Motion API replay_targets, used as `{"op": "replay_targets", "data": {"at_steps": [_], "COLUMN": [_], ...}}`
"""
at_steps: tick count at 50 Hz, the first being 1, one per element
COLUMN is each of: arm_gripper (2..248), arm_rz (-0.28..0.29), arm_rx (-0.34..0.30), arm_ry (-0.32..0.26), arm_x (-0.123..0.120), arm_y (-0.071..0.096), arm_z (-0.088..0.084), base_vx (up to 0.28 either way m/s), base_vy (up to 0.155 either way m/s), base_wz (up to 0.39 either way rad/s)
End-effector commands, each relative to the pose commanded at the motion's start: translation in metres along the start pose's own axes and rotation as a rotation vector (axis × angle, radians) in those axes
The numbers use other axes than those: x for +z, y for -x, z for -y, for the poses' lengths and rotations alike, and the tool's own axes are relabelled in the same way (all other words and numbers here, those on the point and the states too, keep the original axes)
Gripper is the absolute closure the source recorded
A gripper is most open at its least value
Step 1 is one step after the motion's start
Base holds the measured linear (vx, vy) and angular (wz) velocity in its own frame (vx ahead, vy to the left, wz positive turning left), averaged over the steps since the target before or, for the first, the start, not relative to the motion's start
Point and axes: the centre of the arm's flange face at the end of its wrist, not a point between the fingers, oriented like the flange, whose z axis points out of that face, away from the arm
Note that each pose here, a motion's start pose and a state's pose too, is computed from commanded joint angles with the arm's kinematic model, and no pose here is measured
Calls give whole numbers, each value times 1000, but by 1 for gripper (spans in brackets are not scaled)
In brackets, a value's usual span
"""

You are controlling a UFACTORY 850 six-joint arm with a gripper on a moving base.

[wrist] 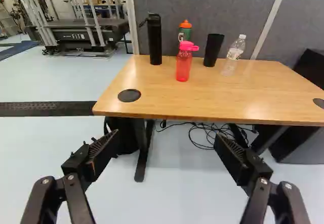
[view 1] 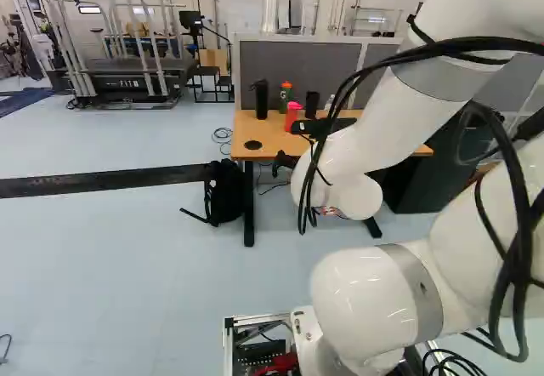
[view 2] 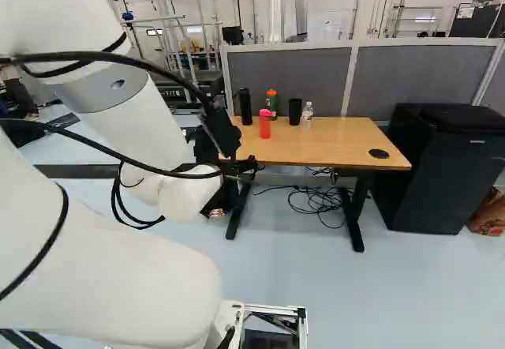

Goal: Pick up the green bottle from the table

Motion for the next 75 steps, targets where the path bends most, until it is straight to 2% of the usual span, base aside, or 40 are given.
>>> {"op": "replay_targets", "data": {"at_steps": [52, 75], "arm_gripper": [3, 3], "arm_rz": [0, -1], "arm_rx": [0, 0], "arm_ry": [0, 0], "arm_x": [0, 8], "arm_y": [0, -6], "arm_z": [0, 0], "base_vx": [262, 105], "base_vy": [-34, 0], "base_wz": [-23, -7]}}
